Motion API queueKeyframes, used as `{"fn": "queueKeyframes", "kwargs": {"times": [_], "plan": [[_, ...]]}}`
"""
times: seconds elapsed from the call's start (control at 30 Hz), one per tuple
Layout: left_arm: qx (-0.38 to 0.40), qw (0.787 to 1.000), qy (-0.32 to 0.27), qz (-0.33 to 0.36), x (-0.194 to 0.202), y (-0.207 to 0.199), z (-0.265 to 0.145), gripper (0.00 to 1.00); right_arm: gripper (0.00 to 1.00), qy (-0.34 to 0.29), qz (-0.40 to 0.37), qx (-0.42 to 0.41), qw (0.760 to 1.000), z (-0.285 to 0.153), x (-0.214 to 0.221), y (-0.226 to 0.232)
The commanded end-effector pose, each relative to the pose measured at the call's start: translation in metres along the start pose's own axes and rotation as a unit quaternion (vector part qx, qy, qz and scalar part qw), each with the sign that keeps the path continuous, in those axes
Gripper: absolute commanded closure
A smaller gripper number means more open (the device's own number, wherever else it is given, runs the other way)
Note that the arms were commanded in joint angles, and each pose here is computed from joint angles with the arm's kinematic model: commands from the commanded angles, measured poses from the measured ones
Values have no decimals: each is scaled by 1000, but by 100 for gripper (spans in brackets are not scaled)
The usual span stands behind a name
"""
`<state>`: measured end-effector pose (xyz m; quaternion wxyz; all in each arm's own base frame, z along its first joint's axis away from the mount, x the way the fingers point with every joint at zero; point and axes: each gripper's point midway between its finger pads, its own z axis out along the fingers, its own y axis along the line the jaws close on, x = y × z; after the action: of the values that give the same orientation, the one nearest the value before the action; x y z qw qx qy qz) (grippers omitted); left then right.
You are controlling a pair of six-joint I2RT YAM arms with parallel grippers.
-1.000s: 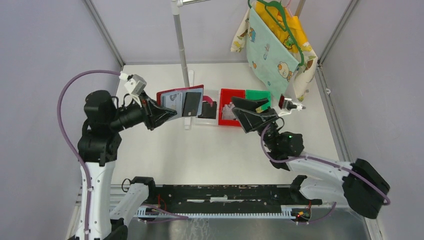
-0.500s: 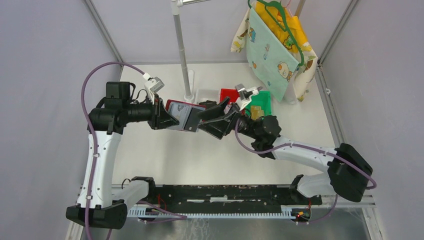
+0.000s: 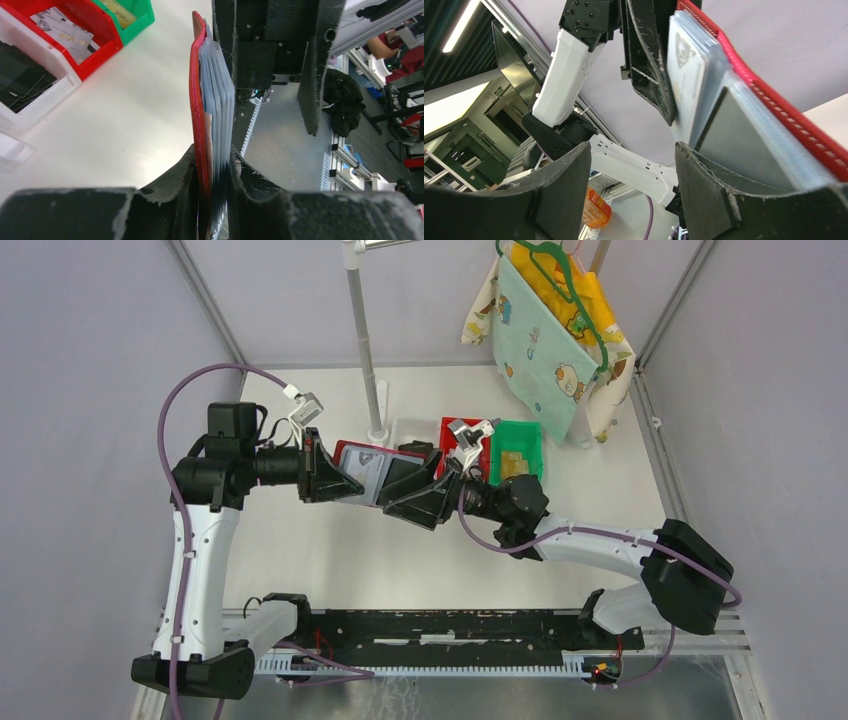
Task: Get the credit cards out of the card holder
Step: Remove the credit card from the card holder.
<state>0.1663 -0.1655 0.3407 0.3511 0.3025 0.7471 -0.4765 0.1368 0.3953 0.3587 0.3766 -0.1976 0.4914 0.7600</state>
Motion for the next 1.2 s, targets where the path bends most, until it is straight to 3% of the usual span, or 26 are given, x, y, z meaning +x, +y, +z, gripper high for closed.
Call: {"fn": "queueKeyframes", "kwargs": {"times": [0.0,0.43,0.57,0.77,0.97,1.17], "plan": [[68,997,-28,19,-16,-38,-7,88,35,-24,-15,-21,999,11,-17,12],[90,995,-33,6,-15,-52,-10,82,46,-48,-32,-17,998,20,-33,16],[64,997,-33,-23,-11,-39,-5,77,56,-54,-28,-23,998,32,-38,14],[52,997,-31,-37,-5,-31,-3,73,78,-60,4,26,998,41,-33,-18],[55,997,-30,-39,-4,-32,-2,60,98,-75,-1,16,997,37,-37,-14],[81,996,-31,-34,-5,-38,-3,56,100,-102,5,-87,991,20,-42,26]]}}
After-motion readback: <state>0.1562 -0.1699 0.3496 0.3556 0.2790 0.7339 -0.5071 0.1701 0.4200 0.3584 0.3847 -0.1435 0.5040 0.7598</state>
